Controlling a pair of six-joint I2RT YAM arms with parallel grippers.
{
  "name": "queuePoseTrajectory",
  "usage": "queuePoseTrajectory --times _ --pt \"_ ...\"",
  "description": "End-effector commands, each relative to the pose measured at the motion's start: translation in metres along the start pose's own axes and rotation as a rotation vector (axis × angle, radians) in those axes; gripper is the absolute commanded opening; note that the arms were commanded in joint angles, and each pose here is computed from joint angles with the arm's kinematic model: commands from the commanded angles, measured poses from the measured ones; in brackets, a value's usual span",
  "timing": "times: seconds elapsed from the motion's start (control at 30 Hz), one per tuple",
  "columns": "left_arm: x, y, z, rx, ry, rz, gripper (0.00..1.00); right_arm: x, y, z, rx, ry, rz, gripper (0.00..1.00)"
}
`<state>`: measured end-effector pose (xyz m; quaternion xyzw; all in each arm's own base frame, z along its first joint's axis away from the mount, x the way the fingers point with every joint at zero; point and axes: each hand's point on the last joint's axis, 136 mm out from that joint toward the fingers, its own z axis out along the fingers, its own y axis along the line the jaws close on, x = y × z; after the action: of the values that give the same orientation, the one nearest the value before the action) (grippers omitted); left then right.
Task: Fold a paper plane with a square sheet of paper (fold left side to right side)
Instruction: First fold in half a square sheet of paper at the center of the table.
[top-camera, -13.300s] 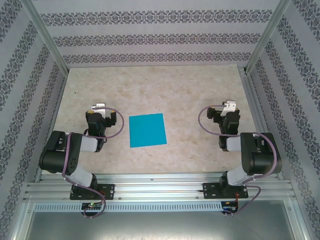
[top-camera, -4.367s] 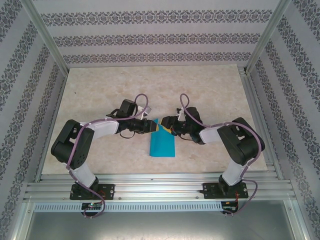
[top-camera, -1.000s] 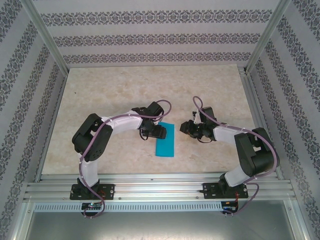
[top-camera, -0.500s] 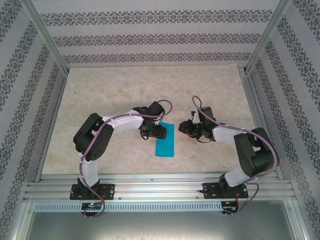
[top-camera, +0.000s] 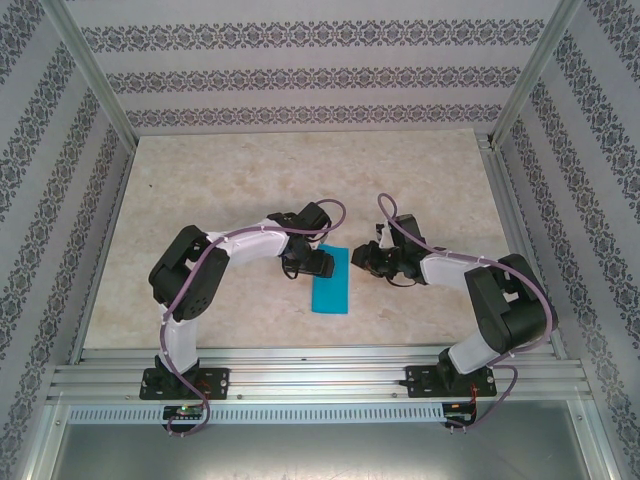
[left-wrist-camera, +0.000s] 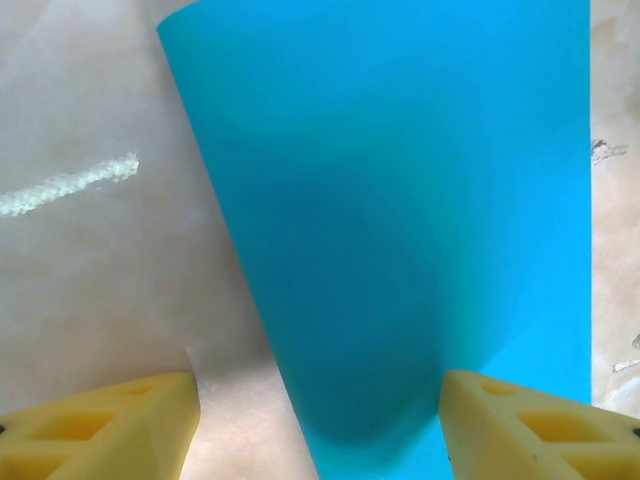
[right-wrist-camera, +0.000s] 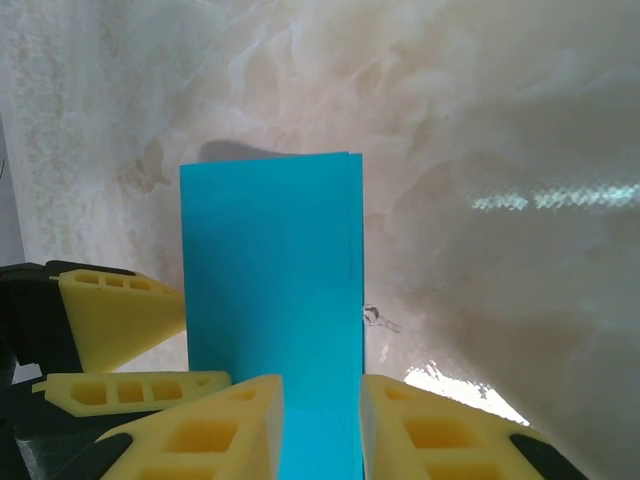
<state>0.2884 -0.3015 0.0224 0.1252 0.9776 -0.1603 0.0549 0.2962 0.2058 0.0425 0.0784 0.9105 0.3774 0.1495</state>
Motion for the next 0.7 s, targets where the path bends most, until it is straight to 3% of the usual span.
queuePoseTrajectory --times 0.0,0.3,0.67 --pt "0.002 -0.012 0.027 0.024 0.012 0.045 0.67 0.004 0.001 0.005 -0.017 0.009 0.001 0.26" --pt "0.006 -0.010 0.031 0.013 0.025 0.048 0.67 0.010 0.008 0.009 -0.038 0.025 0.001 0.23" --pt "0.006 -0.011 0.033 0.011 0.029 0.051 0.67 0.025 0.011 0.025 -0.046 0.077 0.013 0.12"
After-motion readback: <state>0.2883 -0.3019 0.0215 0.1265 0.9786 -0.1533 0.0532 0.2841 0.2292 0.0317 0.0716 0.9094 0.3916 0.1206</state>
